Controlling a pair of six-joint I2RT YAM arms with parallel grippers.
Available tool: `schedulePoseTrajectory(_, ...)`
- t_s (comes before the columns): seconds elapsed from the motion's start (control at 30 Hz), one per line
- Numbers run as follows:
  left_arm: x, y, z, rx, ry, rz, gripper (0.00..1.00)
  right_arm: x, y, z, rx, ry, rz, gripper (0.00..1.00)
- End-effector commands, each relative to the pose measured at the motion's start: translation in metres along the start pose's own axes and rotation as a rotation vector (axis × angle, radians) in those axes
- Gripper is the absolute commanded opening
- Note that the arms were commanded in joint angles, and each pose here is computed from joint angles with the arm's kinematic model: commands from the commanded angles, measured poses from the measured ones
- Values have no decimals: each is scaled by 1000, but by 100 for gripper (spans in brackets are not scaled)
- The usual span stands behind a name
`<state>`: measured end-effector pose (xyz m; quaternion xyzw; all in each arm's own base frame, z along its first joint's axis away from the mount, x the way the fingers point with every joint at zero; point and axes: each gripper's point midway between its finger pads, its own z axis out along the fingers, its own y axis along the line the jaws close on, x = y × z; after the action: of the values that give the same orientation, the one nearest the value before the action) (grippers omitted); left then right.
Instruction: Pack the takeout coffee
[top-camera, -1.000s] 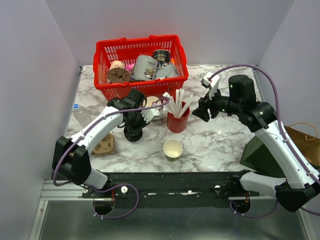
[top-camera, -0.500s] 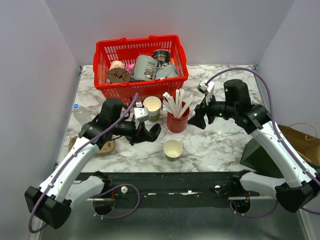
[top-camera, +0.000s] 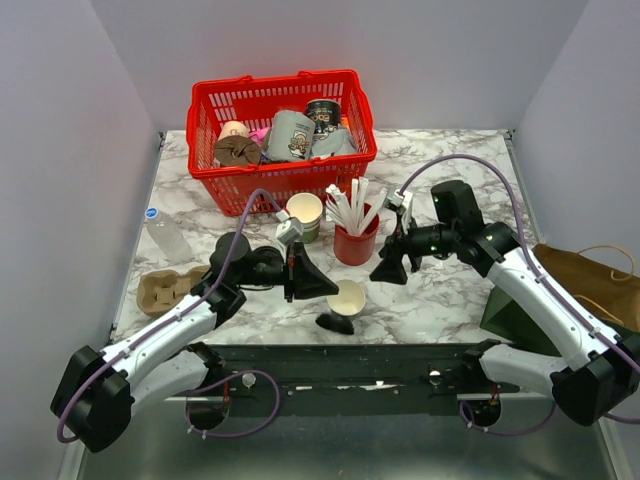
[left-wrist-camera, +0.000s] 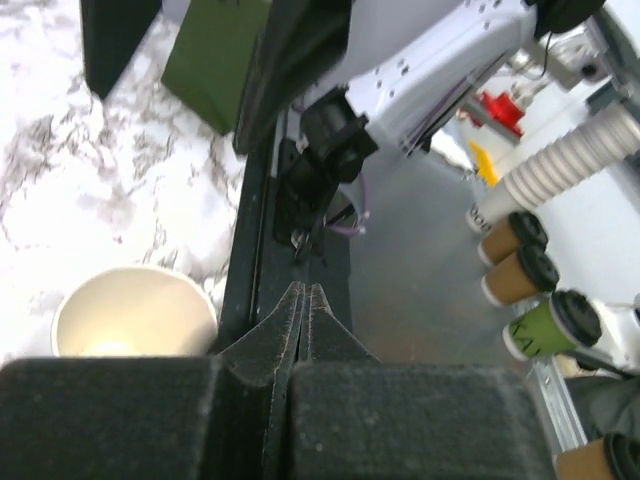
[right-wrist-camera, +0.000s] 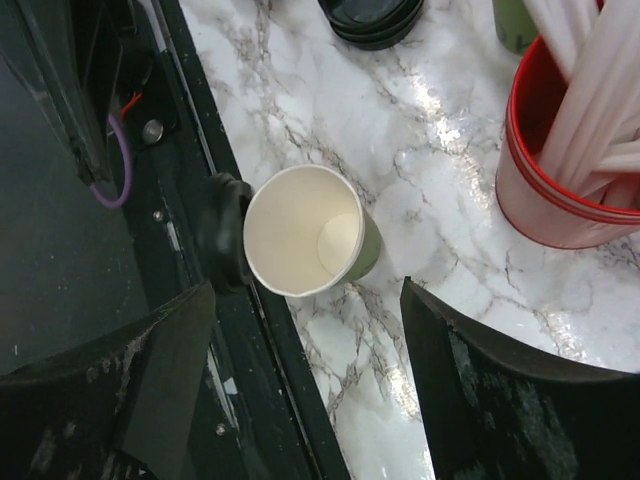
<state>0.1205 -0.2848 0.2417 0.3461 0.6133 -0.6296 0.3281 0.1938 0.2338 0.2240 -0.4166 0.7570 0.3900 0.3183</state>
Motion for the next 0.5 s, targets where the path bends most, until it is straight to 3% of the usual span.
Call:
schedulePoseTrajectory(0.0, -30, -11, 10, 42, -107, 19, 0, -3, 8, 1, -56, -39, -48, 84)
schedulePoseTrajectory(0.17, -13, 1, 6, -29, -60, 7, 0, 5, 8, -1, -60, -42, -142, 83)
schedulePoseTrajectory(0.23, -16, 5, 1, -83, -48, 97, 1, 12, 11, -2, -79, -23, -201, 83)
schedulePoseTrajectory(0.3, -15, 11, -8, -170, 0, 127, 13, 10, 10, -3, -88, -8, -329, 82)
schedulePoseTrajectory(0.33, -17, 19, -13, -217, 23, 217, 26, 14, 16, -3, -111, 18, -356, 81)
schedulePoseTrajectory(0.47, -25, 42, -46, -409, 88, 251, 46, 21, 41, 7, -216, 99, -591, 75)
